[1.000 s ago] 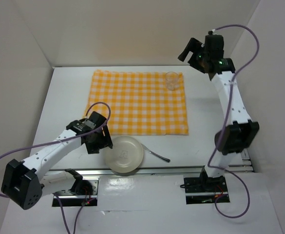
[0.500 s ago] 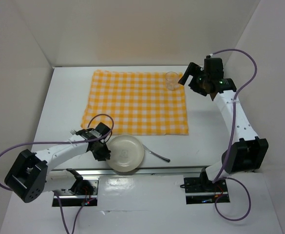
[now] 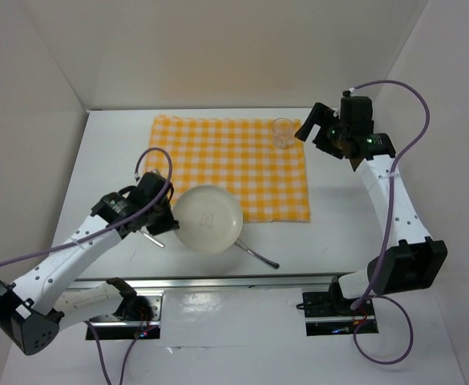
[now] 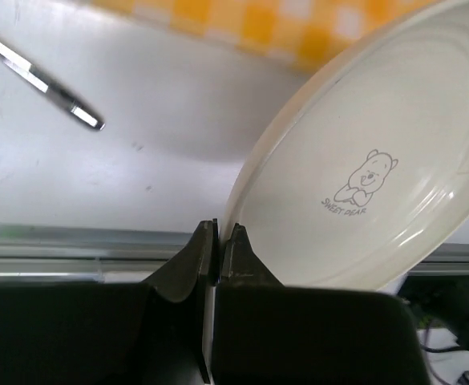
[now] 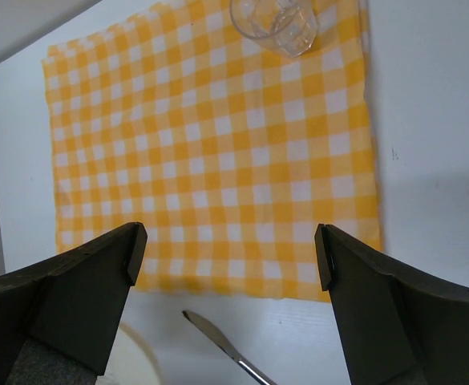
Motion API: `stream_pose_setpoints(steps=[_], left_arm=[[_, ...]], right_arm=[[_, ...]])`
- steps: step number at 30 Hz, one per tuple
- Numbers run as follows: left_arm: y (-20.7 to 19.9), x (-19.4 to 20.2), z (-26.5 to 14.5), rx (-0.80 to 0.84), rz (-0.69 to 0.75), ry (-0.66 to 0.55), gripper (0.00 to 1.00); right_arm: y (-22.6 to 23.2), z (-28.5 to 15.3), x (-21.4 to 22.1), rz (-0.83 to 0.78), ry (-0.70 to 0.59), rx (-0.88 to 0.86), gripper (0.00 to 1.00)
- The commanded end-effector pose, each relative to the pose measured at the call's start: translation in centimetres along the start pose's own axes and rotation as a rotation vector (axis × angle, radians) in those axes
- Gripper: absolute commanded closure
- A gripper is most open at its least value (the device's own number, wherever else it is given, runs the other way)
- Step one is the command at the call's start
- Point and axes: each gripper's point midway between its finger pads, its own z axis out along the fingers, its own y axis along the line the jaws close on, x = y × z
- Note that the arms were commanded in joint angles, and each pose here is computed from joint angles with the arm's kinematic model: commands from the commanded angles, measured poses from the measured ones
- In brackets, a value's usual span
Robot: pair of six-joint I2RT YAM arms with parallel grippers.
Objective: Set the dinner table for one person
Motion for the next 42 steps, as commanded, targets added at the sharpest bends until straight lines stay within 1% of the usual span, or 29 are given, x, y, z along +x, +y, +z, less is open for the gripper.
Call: stream_pose_setpoints(steps=[1, 2, 3, 4, 5, 6, 7, 8, 10, 11, 13, 14, 17, 18, 19, 21, 23, 24, 26, 30, 31, 32, 33, 35, 36, 38, 39, 41, 42], left_arm=[[-2.5, -3.7, -3.1, 0.05, 0.063, -0.093, 1.0], [-4.4, -5.8, -4.0, 0.099, 0.064, -0.143, 1.0], [-5.3, -6.7, -3.9, 0.104, 0.073, -0.161, 1.0], [-6.0, -7.7, -2.3, 0.071, 0.076, -0.146, 1.0], [-6.6, -8.7, -1.7, 0.067, 0.064, -0.153, 1.0], [-8.4, -10.7, -2.0, 0.101, 0.072, -0.193, 1.0], [-9.2, -11.6, -1.3, 0.106, 0.076, -0.193, 1.0], [-9.4, -12.5, 1.1, 0.062, 0.064, -0.169, 1.0], [-11.4, -15.0, 1.9, 0.089, 0.06, -0.197, 1.0], [-11.3, -15.6, 4.3, 0.058, 0.048, -0.168, 1.0], [-12.8, -17.6, 5.2, 0.095, 0.054, -0.18, 1.0], [-12.9, -18.4, 6.1, 0.099, 0.039, -0.177, 1.0], [-13.3, -19.5, 9.7, 0.097, 0.031, -0.129, 1.0], [-12.9, -19.9, 10.6, 0.081, 0.02, -0.123, 1.0], [-13.0, -19.4, 12.4, 0.081, 0.023, -0.084, 1.0], [-12.9, -19.8, 14.0, 0.101, 0.017, -0.07, 1.0], [-12.2, -18.6, 16.1, 0.075, 0.017, -0.017, 1.0], [-12.3, -18.6, 16.5, 0.075, 0.007, -0.017, 1.0], [-11.5, -17.7, 17.6, 0.056, 0.006, 0.005, 1.0], [-10.7, -16.7, 19.5, 0.03, 0.006, 0.035, 1.0], [-10.2, -16.4, 19.9, 0.009, 0.006, 0.045, 0.97], [-10.0, -16.7, 20.0, -0.014, -0.008, 0.038, 0.81], [-9.6, -16.2, 20.1, -0.036, -0.008, 0.063, 0.71], [-9.1, -16.0, 20.6, -0.067, -0.016, 0.076, 0.57], [-9.1, -16.0, 20.6, -0.068, -0.016, 0.076, 0.37], [-9.4, -15.8, 20.1, -0.07, -0.006, 0.07, 0.17], [-9.7, -15.9, 19.8, -0.07, 0.003, 0.058, 0.1], [-10.0, -16.6, 18.7, -0.064, 0.012, 0.034, 0.08], [-10.5, -17.1, 17.5, -0.045, 0.011, 0.012, 0.07]], right_arm=[[0.1, -2.0, 1.2, -0.025, 0.015, -0.022, 0.0], [-0.3, -1.9, 1.8, -0.035, 0.035, -0.011, 0.0], [-0.2, -2.3, 1.8, -0.036, 0.028, -0.015, 0.0], [-0.8, -2.4, 2.7, -0.045, 0.055, 0.0, 0.0], [-0.8, -3.0, 2.7, -0.046, 0.044, -0.006, 0.0], [-1.2, -3.2, 3.4, -0.055, 0.063, 0.004, 0.0], [-1.2, -3.7, 3.8, -0.062, 0.077, -0.001, 0.0], [-1.3, -4.4, 4.2, -0.062, 0.077, -0.001, 0.0], [-1.9, -5.1, 5.2, -0.069, 0.1, 0.011, 0.0], [-1.8, -6.0, 5.2, -0.07, 0.088, 0.005, 0.0], [-2.0, -6.7, 5.7, -0.078, 0.095, 0.008, 0.0], [-2.5, -7.3, 6.2, -0.077, 0.102, 0.024, 0.0], [-2.8, -8.5, 6.6, -0.077, 0.104, 0.037, 0.0], [-3.2, -8.4, 6.9, -0.077, 0.108, 0.051, 0.0], [-3.3, -8.8, 7.1, -0.076, 0.111, 0.053, 0.0], [-3.3, -9.2, 7.2, -0.076, 0.111, 0.053, 0.0], [-3.7, -9.3, 7.9, -0.075, 0.126, 0.061, 0.0], [-3.6, -9.6, 7.8, -0.076, 0.116, 0.056, 0.0], [-3.9, -9.6, 8.6, -0.072, 0.15, 0.063, 0.0], [-4.4, -10.5, 8.9, -0.074, 0.138, 0.083, 0.0], [-4.8, -10.6, 9.1, -0.074, 0.144, 0.102, 0.0], [-4.9, -10.8, 9.2, -0.074, 0.141, 0.1, 0.0], [-4.9, -11.1, 9.3, -0.074, 0.14, 0.1, 0.0], [-5.1, -10.9, 9.7, -0.073, 0.15, 0.105, 0.0], [-5.1, -10.9, 9.7, -0.073, 0.15, 0.105, 0.0], [-5.1, -10.9, 9.7, -0.073, 0.15, 0.105, 0.0], [-5.0, -11.1, 9.4, -0.074, 0.142, 0.1, 0.0], [-4.9, -10.9, 9.5, -0.072, 0.154, 0.097, 0.0], [-4.6, -10.9, 9.1, -0.074, 0.138, 0.088, 0.0]])
